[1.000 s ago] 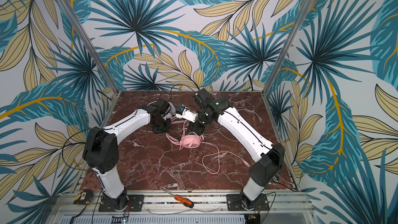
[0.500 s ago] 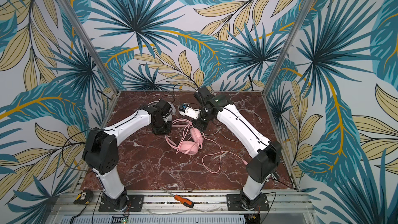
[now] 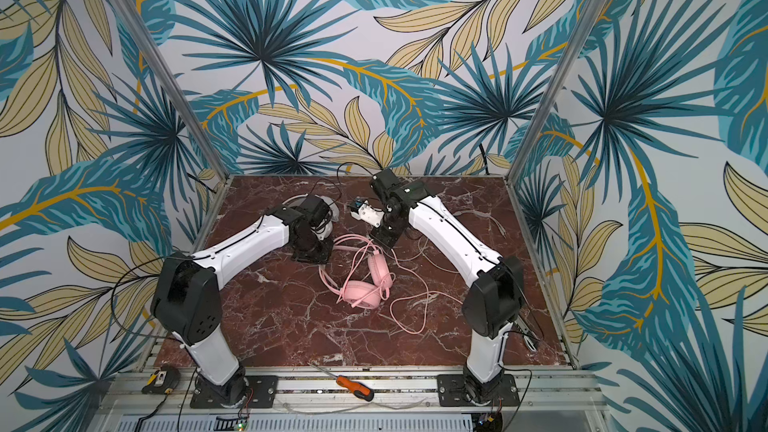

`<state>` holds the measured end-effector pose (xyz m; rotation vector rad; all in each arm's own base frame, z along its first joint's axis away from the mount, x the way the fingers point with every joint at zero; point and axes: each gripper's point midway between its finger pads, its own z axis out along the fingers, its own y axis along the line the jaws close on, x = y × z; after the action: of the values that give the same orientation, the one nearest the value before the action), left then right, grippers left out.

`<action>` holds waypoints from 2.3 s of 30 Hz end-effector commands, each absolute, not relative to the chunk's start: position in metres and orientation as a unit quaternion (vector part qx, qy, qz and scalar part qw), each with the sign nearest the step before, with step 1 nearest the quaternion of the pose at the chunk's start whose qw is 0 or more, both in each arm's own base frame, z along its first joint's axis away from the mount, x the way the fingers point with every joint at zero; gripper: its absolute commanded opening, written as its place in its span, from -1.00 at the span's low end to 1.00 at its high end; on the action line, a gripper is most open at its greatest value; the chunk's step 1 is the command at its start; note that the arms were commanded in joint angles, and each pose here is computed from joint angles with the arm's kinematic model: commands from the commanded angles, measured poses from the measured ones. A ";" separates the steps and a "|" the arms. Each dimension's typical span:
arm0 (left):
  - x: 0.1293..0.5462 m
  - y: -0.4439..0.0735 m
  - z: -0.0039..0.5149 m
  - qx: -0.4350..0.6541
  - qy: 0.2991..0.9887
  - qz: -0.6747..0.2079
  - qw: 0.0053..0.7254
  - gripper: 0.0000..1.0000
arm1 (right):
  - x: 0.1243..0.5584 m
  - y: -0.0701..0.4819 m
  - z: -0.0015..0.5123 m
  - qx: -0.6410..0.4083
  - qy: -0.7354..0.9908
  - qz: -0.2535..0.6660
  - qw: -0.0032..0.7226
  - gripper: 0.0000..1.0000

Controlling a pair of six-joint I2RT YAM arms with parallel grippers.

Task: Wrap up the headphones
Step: 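Carry the cable past the headset toward its far side with the right gripper, then open the right gripper to drop the cable beyond the headset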

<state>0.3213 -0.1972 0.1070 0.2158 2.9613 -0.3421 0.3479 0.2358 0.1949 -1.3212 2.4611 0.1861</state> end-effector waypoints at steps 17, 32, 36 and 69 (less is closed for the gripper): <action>0.306 -0.206 0.123 0.101 0.979 -0.155 0.081 -1.00 | 0.397 0.192 0.185 -0.310 0.931 0.032 0.189 -1.00; 0.298 -0.211 0.128 0.115 0.975 -0.177 0.075 -1.00 | 0.414 0.173 0.157 -0.219 0.960 0.038 0.172 -1.00; 0.298 -0.213 0.127 0.115 0.974 -0.180 0.073 -1.00 | 0.408 0.185 0.153 -0.222 0.958 0.077 0.164 -1.00; 0.301 -0.223 0.136 0.099 0.967 -0.226 0.065 -1.00 | 0.371 0.168 0.100 -0.121 0.981 0.077 0.132 -0.13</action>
<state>0.3016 -0.2118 0.1133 0.2881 2.9765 -0.5448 0.3694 0.1778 0.0907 -0.4250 2.8806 0.2851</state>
